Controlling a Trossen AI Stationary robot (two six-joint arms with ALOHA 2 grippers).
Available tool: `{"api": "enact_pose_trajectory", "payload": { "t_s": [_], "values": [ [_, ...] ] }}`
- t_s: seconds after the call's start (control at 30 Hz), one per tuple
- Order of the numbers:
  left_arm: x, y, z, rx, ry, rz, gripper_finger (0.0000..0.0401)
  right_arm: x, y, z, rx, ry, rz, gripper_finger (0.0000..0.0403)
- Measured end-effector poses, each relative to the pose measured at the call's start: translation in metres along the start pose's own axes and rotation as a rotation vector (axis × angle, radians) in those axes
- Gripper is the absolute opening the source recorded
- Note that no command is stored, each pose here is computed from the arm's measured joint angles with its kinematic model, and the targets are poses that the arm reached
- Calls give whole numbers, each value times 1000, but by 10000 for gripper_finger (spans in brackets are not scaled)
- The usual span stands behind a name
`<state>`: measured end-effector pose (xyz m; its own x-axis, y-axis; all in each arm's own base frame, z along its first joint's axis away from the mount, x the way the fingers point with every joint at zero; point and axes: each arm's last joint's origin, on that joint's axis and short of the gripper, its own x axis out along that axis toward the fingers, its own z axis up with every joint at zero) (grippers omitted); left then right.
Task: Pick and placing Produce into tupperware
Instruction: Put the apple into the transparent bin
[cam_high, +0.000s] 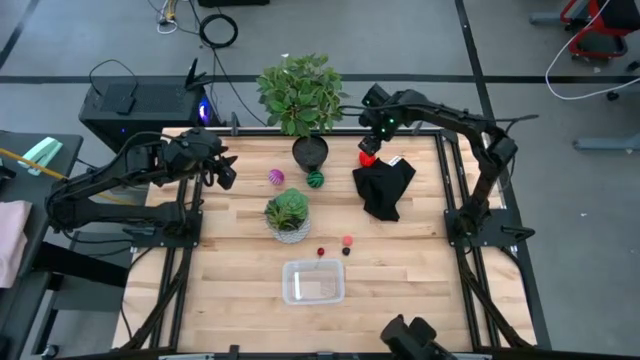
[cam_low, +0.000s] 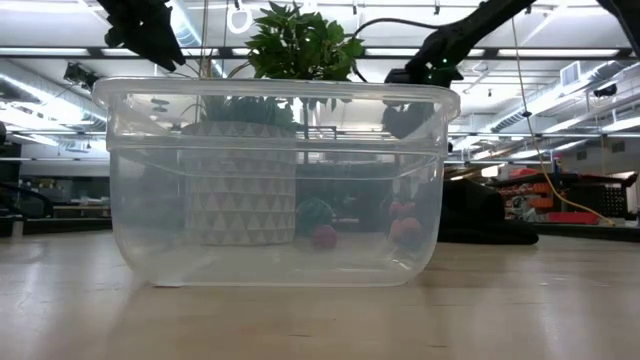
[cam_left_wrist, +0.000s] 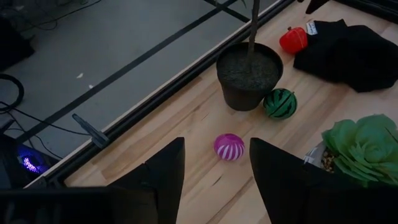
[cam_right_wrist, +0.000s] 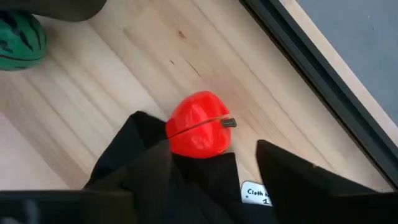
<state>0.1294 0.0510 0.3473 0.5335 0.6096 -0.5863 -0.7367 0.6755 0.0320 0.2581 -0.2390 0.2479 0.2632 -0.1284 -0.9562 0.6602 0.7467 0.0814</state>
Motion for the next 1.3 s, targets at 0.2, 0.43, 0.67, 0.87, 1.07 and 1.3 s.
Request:
{"api": "enact_pose_trajectory", "payload": {
  "t_s": [0.2, 0.43, 0.67, 0.87, 1.07, 1.3],
  "values": [
    [0, 0, 0, 0, 0, 0, 192, 6, -2, 1, 59, 19, -8, 339],
    [0, 0, 0, -1, 0, 0, 189, 24, -5, 2, 162, 60, -67, 397],
    [0, 0, 0, -1, 0, 0, 193, 42, -10, 4, 350, 100, -74, 394],
    [0, 0, 0, -2, 0, 0, 190, 54, -8, 4, 361, 123, -68, 399],
    [0, 0, 0, -3, 0, -1, 191, 55, -8, 9, 381, 74, -49, 399],
    [0, 0, 0, -4, 0, -1, 192, 66, -8, 9, 398, 103, -53, 400]
  ]
}}
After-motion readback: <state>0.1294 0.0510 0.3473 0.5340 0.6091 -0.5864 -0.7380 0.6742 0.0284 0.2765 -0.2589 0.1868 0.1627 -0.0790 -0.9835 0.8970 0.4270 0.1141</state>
